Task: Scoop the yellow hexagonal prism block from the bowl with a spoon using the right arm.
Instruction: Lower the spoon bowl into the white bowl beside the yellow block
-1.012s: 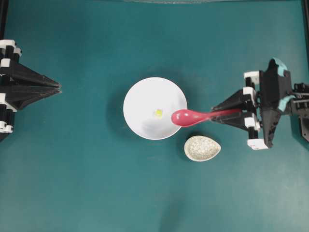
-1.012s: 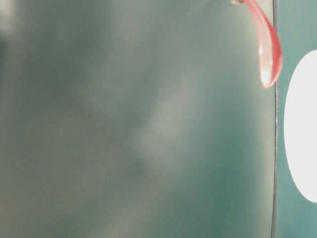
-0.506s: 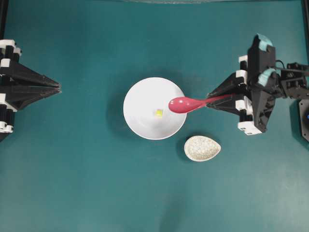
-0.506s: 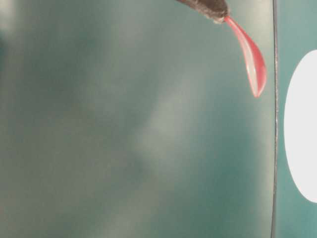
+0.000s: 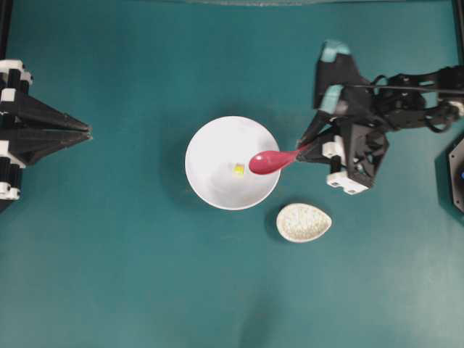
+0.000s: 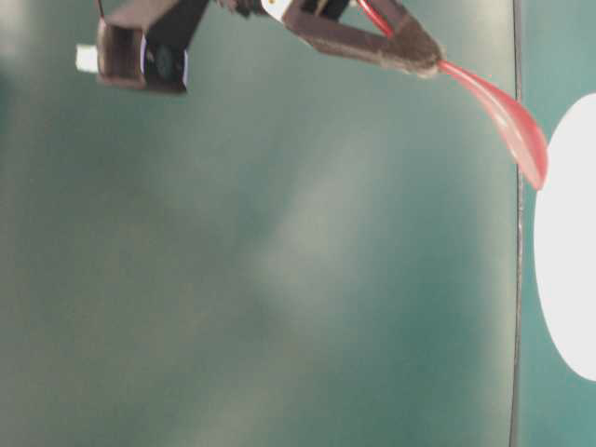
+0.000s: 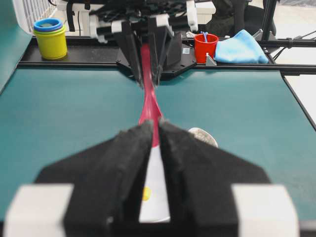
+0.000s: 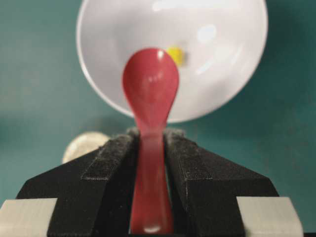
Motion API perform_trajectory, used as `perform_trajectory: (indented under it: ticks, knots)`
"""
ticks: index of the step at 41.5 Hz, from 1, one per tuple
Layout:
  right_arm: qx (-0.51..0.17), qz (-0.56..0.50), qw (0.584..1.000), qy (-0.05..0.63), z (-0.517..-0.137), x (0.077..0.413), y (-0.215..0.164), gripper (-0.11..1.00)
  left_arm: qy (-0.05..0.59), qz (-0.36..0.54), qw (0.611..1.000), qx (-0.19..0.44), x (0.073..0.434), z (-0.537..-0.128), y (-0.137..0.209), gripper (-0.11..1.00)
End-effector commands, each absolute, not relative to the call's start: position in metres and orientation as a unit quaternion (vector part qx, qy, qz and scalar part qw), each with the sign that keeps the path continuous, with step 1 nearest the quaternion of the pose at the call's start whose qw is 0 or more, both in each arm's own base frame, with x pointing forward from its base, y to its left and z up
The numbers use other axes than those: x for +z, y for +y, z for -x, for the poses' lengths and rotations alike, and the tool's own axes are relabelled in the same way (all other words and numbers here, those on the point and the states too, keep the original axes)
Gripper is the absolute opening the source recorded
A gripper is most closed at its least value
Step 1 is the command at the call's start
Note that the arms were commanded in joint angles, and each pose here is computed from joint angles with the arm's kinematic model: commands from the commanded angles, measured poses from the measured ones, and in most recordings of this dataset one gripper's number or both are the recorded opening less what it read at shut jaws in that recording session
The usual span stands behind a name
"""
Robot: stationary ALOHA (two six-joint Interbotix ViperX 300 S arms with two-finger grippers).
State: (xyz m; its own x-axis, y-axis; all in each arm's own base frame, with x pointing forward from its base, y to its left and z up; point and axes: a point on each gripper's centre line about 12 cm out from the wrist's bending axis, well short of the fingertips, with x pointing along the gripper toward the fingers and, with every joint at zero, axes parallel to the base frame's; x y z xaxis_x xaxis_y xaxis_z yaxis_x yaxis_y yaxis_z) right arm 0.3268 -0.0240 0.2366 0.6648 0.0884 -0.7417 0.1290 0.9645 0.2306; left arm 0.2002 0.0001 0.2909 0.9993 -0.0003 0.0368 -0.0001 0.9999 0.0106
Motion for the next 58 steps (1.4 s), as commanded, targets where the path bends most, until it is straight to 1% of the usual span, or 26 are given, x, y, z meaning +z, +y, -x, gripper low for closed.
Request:
perform_trajectory:
  ticks: [1, 7, 18, 29, 38, 58]
  knots:
    - [-0.004, -0.131, 0.900, 0.415, -0.339, 0.249, -0.025, 0.25, -0.028, -0.008, 1.000, 0.000, 0.299, -0.203, 0.000, 0.13]
    - [0.006, -0.127, 0.885, 0.448, -0.351, 0.246, -0.025, 0.25, -0.028, -0.008, 1.000, 0.000, 0.299, -0.203, 0.000, 0.13]
    - [0.015, -0.118, 0.867, 0.483, -0.367, 0.243, -0.027, 0.25, -0.029, -0.008, 1.000, 0.000, 0.300, -0.202, 0.000, 0.13]
    - [-0.022, -0.128, 0.848, 0.514, -0.373, 0.239, -0.034, 0.25, -0.026, -0.008, 1.000, 0.000, 0.299, -0.203, 0.000, 0.13]
    - [-0.029, -0.135, 0.842, 0.521, -0.373, 0.236, -0.035, 0.25, -0.026, -0.009, 1.000, 0.000, 0.299, -0.203, 0.000, 0.13]
    - [-0.031, -0.142, 0.823, 0.549, -0.378, 0.213, -0.035, 0.25, -0.026, -0.009, 1.000, 0.000, 0.299, -0.203, 0.000, 0.13]
